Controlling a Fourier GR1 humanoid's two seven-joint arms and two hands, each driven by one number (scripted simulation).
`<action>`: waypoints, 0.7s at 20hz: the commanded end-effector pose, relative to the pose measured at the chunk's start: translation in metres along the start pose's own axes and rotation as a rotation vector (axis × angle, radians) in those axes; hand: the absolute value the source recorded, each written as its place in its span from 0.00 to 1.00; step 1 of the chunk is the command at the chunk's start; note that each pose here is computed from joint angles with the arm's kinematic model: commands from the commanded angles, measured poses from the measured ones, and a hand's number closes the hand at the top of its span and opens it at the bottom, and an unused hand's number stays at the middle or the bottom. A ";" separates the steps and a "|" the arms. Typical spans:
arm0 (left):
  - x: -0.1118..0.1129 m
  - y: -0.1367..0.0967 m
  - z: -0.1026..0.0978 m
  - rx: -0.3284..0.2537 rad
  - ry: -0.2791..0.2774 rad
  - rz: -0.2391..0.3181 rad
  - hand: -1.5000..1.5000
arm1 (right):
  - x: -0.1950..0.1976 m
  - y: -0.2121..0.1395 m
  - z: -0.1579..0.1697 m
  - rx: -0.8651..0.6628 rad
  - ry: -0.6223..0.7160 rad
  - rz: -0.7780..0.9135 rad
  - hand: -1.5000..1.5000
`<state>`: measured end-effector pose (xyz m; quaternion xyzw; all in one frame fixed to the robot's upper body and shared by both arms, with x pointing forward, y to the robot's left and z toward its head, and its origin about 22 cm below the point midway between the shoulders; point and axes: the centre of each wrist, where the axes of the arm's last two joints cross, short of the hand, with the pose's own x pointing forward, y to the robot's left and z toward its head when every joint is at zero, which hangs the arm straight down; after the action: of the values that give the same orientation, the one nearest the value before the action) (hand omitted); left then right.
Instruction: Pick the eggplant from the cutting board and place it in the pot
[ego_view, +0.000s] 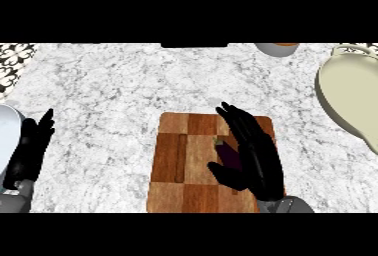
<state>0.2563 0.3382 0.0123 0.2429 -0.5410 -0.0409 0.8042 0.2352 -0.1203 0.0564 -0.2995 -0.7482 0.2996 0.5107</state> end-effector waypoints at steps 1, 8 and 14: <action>0.011 0.015 -0.004 0.020 0.005 -0.012 0.50 | 0.020 0.001 0.009 0.098 0.085 0.218 0.00; 0.019 -0.004 -0.003 -0.002 -0.001 -0.006 0.50 | 0.073 -0.016 0.003 0.323 0.246 0.465 0.00; 0.013 0.000 -0.007 0.015 0.003 -0.018 0.50 | 0.099 -0.011 -0.005 0.582 0.384 0.554 0.00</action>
<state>0.2647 0.3386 0.0254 0.2495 -0.5405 -0.0478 0.8021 0.2144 -0.0678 0.1157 -0.3779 -0.5029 0.5151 0.5822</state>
